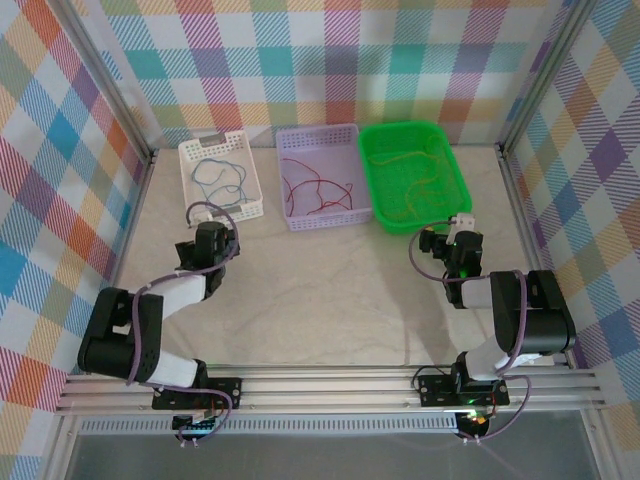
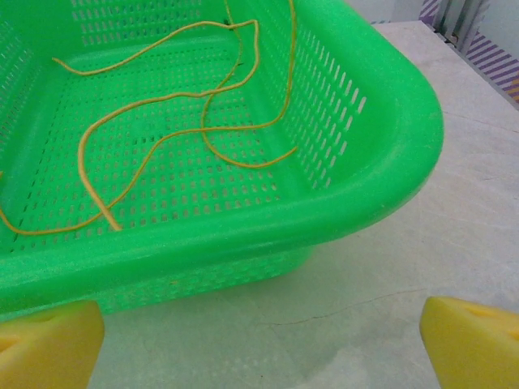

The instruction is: Untangle the cables

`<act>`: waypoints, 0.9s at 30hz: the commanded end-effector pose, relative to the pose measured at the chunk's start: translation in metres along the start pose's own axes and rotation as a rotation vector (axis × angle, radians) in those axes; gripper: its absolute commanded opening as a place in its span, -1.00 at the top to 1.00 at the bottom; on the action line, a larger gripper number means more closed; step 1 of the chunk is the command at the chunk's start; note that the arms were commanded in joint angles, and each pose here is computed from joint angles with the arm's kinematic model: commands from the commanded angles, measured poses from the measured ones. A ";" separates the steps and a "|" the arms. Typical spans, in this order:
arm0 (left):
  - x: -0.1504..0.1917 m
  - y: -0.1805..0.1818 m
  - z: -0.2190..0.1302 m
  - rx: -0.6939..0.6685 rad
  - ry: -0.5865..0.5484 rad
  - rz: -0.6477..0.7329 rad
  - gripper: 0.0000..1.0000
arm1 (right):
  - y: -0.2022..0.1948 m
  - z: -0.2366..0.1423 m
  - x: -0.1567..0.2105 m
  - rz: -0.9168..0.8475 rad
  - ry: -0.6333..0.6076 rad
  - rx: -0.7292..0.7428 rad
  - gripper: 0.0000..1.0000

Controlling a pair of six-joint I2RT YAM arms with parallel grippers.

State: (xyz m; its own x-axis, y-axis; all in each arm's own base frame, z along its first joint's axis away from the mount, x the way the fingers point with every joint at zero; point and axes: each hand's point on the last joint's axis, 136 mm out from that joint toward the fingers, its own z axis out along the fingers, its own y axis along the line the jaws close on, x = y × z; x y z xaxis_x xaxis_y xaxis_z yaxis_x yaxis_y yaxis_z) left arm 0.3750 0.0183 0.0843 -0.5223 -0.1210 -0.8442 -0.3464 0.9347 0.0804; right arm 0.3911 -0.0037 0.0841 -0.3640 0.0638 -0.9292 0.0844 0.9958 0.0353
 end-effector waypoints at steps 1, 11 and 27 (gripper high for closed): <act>-0.024 -0.007 0.005 0.044 -0.144 0.005 -1.00 | 0.003 0.000 -0.010 0.014 -0.027 -0.021 -0.99; -0.004 -0.032 0.013 0.282 -0.156 0.022 -1.00 | 0.004 0.000 -0.010 0.013 -0.028 -0.022 -0.99; -0.005 -0.028 0.012 0.263 -0.157 0.012 -1.00 | 0.004 0.000 -0.010 0.011 -0.028 -0.024 -0.99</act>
State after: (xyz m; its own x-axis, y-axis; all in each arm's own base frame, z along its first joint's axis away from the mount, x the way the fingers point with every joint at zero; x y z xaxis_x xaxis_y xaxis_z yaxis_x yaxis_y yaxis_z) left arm 0.3960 -0.0033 0.0752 -0.4128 -0.0881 -0.9065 -0.1308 0.9907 -0.0367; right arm 0.3907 -0.0025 0.0827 -0.3702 0.0637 -0.9268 0.0779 0.9963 0.0373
